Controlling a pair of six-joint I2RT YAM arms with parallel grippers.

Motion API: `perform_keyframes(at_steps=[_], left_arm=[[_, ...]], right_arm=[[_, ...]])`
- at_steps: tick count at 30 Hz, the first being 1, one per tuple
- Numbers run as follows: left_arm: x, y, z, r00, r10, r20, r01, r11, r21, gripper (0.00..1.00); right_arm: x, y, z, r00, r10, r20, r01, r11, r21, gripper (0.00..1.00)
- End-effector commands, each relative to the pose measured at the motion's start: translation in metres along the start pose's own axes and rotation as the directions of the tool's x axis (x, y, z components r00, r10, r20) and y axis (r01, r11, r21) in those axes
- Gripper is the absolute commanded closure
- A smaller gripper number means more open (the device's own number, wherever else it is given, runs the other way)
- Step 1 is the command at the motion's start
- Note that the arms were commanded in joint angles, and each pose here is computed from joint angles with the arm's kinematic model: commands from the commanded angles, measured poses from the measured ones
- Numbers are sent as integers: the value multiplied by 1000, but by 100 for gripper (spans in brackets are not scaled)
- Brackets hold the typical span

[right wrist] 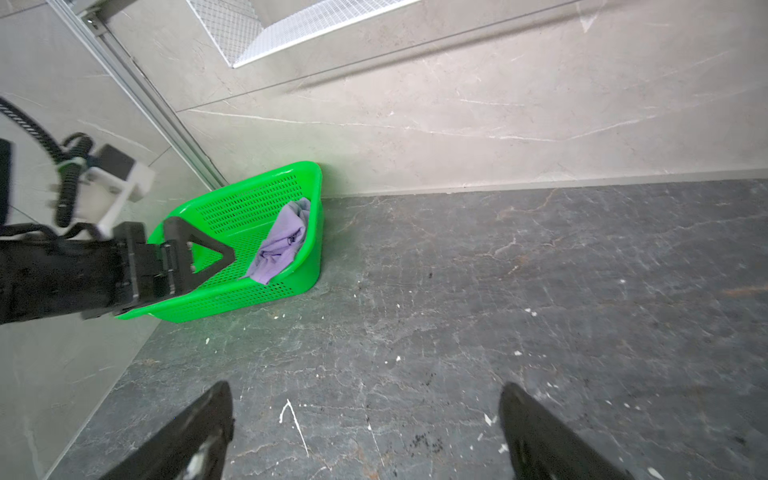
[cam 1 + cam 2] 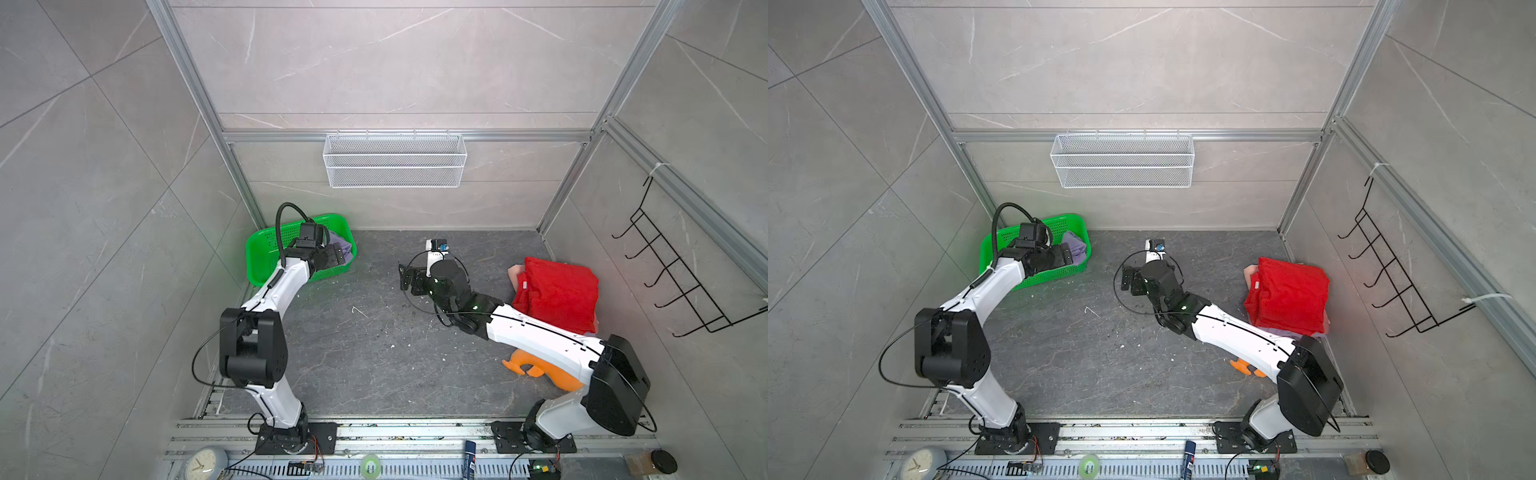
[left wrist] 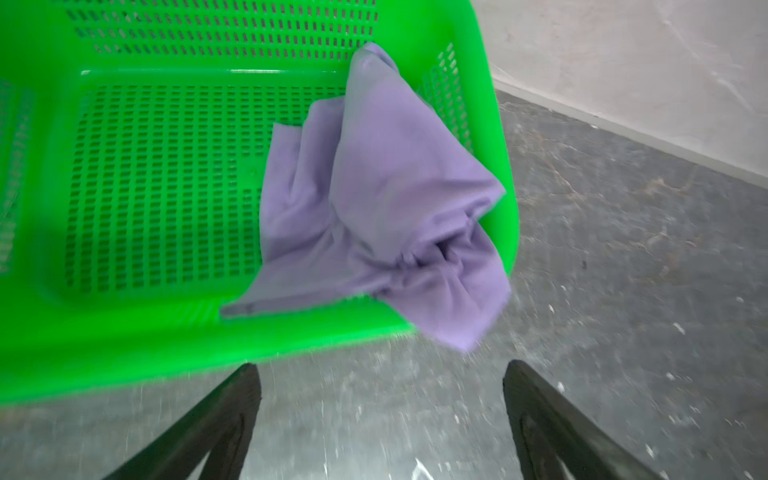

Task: Fold and stack the t-shirts
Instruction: 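Grasp the lavender shirt in the green basket with left gripper while right arm advances, then lift the lavender shirt from the basket with left gripper, drop it on floor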

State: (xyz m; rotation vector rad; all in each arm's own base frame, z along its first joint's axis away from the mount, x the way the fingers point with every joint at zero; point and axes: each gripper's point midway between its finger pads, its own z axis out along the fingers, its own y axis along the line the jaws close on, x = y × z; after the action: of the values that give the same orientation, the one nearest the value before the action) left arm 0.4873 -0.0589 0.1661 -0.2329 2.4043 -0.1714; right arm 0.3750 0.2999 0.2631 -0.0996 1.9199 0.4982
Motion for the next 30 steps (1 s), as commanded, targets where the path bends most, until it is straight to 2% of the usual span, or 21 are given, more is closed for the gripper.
perform_keyframes(at_steps=[1, 6, 11, 12, 16, 18, 23, 26, 30], left_arm=[[-31, -14, 14, 995, 88, 55, -91, 994, 62, 8], [-28, -16, 60, 998, 70, 5, -70, 989, 133, 15], [-19, -10, 91, 998, 48, -40, -42, 991, 125, 25], [-17, -9, 94, 998, 49, -43, -44, 992, 122, 32], [-24, -5, 91, 999, 47, -10, -46, 994, 97, 70], [-35, -6, 79, 998, 51, 32, -54, 994, 91, 83], [-77, -14, 20, 978, 82, 190, -101, 990, 97, 100], [-103, -21, -29, 953, 90, 289, -125, 986, 107, 100], [-119, -40, -109, 919, 69, 389, -154, 969, 193, 100]], right_arm=[[-13, 15, 6, 999, -14, 34, 16, 999, -51, 0], [0, 15, 17, 1000, -20, -5, 20, 999, -47, 0], [4, 14, 22, 999, -34, -29, 33, 999, -31, 0], [5, 13, 22, 999, -37, -33, 36, 999, -24, 0], [6, 9, 22, 998, -37, -41, 37, 999, -8, 0], [6, 8, 21, 998, -36, -42, 36, 999, -5, 0], [0, 10, 17, 999, -39, -23, 39, 999, -16, 0], [-6, 13, 13, 999, -42, -7, 41, 999, -30, 0], [-20, 15, 0, 999, -39, 19, 40, 998, -46, 0]])
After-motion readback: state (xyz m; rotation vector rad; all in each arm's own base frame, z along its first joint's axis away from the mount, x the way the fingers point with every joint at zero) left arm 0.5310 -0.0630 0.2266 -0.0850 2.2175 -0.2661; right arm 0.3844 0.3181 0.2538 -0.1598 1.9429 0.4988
